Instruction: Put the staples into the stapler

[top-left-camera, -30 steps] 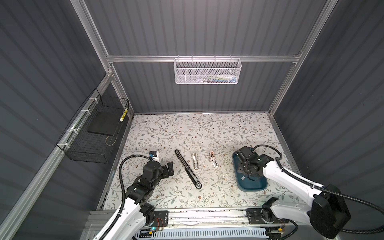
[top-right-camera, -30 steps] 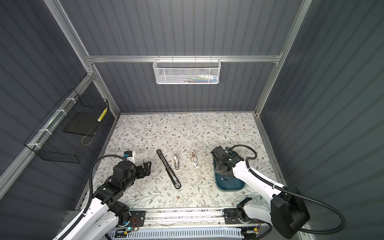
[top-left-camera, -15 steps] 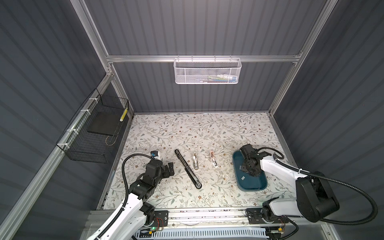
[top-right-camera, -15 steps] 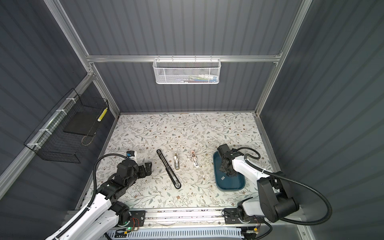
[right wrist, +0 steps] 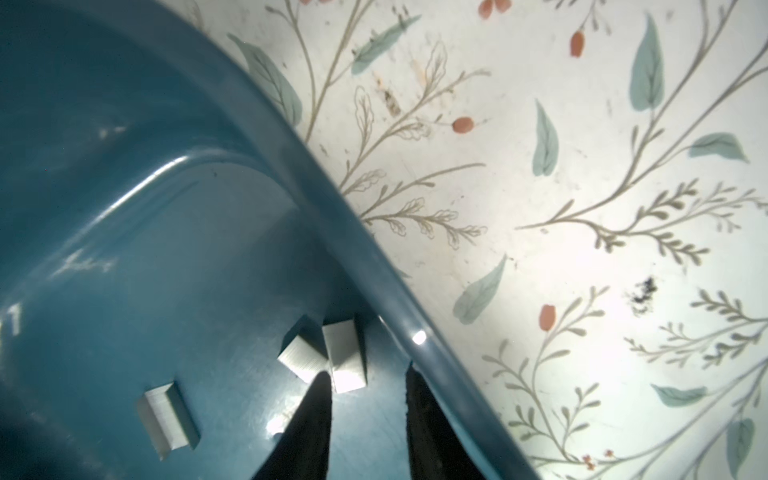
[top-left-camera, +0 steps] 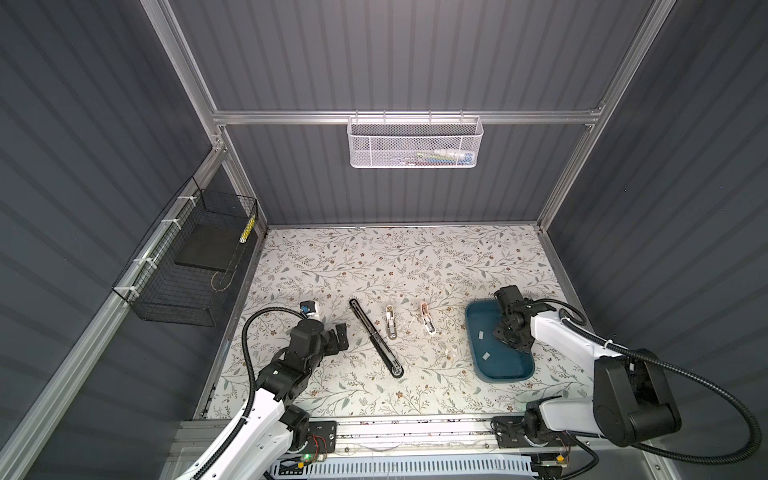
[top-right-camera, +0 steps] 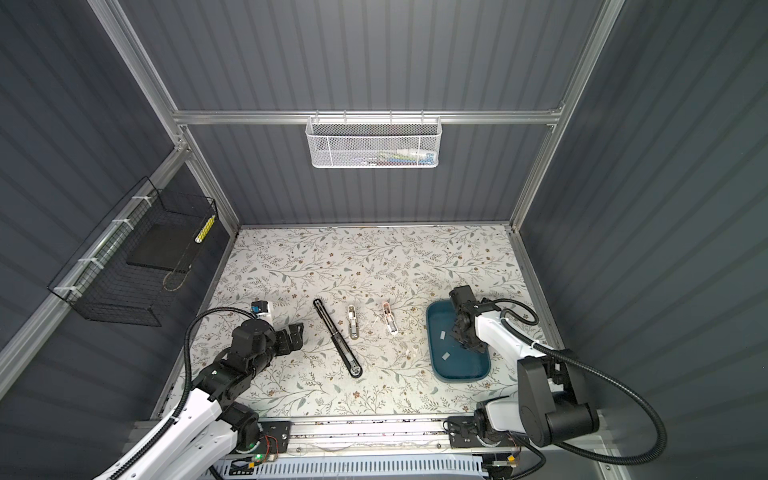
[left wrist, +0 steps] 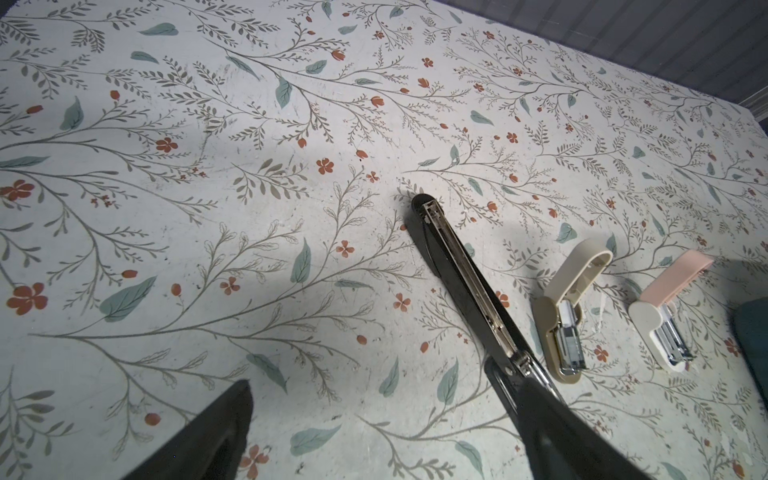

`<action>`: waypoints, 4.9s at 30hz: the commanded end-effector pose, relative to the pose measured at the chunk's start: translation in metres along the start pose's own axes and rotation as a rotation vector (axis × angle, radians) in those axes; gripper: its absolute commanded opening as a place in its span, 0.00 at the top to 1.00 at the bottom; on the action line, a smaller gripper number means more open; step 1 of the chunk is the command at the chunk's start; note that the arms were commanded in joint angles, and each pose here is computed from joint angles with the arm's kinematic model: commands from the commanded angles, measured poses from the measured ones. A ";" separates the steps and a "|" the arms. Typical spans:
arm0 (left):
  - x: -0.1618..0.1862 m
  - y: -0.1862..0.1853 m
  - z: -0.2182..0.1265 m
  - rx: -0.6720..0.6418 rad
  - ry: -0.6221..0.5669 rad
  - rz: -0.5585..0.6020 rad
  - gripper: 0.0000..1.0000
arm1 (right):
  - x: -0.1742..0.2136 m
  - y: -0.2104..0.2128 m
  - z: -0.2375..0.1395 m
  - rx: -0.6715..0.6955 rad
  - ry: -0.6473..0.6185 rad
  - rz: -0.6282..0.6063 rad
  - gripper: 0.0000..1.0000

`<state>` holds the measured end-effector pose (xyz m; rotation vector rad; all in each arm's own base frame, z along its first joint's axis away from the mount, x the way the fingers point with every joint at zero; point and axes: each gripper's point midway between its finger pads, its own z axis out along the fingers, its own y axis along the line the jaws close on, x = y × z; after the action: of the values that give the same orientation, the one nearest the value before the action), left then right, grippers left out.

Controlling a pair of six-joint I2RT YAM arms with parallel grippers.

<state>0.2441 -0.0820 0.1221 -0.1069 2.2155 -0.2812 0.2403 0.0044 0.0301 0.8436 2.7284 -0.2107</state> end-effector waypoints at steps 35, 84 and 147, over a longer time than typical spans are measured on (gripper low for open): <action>-0.003 -0.002 -0.002 0.019 -0.015 0.010 0.01 | -0.010 0.020 0.017 -0.013 0.103 -0.030 0.77; -0.002 -0.004 -0.004 0.039 -0.022 0.003 0.01 | -0.030 0.050 -0.060 -0.353 -0.128 -0.149 0.81; 0.023 -0.078 0.000 0.457 0.108 0.117 0.01 | 0.068 0.238 -0.056 -0.698 -0.281 -0.761 0.88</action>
<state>0.2286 -0.1614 0.1230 0.2709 2.2087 -0.7327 0.3108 0.2492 0.0566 -0.3888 2.4195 0.4472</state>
